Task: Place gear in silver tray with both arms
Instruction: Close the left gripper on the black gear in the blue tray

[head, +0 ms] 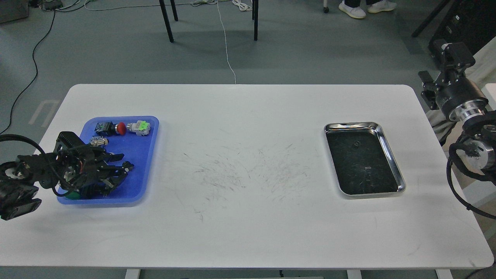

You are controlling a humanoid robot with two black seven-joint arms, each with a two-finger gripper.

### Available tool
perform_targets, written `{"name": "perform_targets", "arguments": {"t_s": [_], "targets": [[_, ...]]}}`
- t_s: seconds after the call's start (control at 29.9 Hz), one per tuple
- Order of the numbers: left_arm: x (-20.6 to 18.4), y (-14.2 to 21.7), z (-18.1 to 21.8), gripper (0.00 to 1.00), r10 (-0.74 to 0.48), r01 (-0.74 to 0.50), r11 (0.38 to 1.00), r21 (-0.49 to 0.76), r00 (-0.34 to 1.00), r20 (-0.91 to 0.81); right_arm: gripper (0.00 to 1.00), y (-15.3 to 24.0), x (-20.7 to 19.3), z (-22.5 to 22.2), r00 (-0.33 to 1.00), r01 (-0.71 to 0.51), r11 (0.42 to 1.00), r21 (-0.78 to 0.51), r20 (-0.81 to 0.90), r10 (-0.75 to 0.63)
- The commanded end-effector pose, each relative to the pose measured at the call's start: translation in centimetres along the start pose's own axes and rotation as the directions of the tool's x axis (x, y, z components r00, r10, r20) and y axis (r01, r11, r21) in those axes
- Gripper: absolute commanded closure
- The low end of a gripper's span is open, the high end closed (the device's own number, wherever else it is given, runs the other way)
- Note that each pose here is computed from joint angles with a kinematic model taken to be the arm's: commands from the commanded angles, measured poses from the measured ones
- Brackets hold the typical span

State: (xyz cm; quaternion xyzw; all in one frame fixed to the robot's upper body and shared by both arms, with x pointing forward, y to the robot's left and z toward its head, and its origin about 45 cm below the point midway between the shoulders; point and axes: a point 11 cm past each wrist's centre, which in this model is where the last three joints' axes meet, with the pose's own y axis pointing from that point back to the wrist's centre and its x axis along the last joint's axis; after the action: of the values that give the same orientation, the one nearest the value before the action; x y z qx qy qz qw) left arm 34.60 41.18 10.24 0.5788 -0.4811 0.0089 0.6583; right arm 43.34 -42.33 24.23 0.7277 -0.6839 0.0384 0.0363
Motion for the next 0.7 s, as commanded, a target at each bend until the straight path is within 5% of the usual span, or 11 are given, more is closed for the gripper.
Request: {"name": "perform_targets", "arguments": {"t_s": [0.0,0.67], "targets": [[-0.2,0.0,0.1,0.69,-0.005,0.005,1.000,-0.003,1.000,0.000,0.05,0.0,0.0,0.0,1.000,0.001,1.000,-0.001,0.001,-0.001],[1.9,1.2,-1.9,0.81,0.056,-0.055,0.997,0.052,0.998,-0.029,0.05,0.0,-0.1,0.0,1.000,0.002,1.000,-0.001,-0.002,-0.002]]}}
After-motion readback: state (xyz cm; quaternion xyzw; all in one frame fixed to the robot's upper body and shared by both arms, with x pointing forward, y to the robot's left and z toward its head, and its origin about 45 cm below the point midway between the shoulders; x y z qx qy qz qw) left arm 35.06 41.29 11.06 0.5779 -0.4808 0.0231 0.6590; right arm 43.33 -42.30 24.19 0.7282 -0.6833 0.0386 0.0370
